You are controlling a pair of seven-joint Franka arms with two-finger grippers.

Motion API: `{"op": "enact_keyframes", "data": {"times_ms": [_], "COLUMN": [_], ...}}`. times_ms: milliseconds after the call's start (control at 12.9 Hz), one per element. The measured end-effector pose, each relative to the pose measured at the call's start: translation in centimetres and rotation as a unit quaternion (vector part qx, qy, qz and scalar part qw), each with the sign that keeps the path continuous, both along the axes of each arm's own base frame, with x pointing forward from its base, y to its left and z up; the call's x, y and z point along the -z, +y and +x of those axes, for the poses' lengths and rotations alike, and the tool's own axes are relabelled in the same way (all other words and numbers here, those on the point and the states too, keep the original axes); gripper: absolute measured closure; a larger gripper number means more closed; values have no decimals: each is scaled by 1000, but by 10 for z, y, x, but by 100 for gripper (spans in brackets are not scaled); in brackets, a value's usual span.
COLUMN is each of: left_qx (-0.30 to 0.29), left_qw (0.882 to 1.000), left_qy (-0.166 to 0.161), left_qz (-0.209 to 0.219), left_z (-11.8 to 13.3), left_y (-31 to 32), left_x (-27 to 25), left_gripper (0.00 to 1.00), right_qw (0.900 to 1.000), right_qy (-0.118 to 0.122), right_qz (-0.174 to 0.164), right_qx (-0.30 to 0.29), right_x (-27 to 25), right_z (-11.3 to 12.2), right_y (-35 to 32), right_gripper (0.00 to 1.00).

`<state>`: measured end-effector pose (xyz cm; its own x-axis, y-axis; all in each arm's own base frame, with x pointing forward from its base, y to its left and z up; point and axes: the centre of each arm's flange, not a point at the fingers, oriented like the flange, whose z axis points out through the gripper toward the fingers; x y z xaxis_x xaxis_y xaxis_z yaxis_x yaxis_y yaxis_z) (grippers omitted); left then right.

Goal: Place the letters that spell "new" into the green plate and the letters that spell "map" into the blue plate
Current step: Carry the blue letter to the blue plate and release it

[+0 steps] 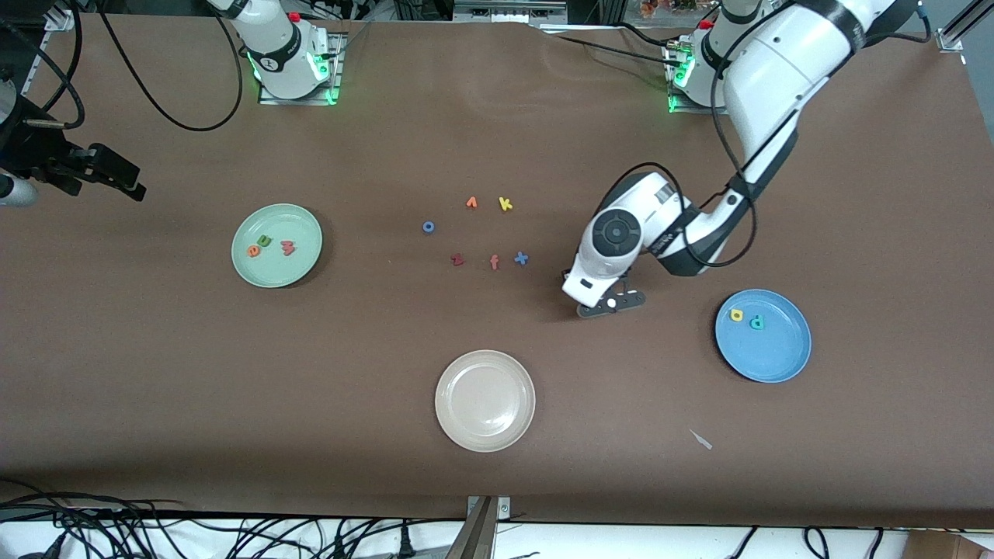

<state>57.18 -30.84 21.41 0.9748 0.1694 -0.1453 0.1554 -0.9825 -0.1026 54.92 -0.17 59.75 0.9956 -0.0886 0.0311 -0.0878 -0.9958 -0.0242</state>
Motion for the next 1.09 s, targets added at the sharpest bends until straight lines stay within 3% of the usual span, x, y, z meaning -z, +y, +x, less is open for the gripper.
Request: {"op": "enact_keyframes", "data": {"times_ms": [543, 854, 1087], "left_qx": [163, 242, 284], "left_qw": [986, 968, 956], "left_qy": [37, 57, 67], "left_qz": [-15, -39, -31], "left_z": [57, 67, 68], "left_y": [167, 255, 285], "left_x": [-44, -36, -16], "left_gripper": [74, 74, 70], "right_qw": [1000, 1000, 1000], "right_qy": [6, 6, 8], "right_qz": [0, 0, 0], "right_qx": [-4, -3, 5], "right_x": [8, 8, 10], "right_z": [4, 5, 5], "right_y": [1, 1, -9], "right_gripper": [0, 0, 0]}}
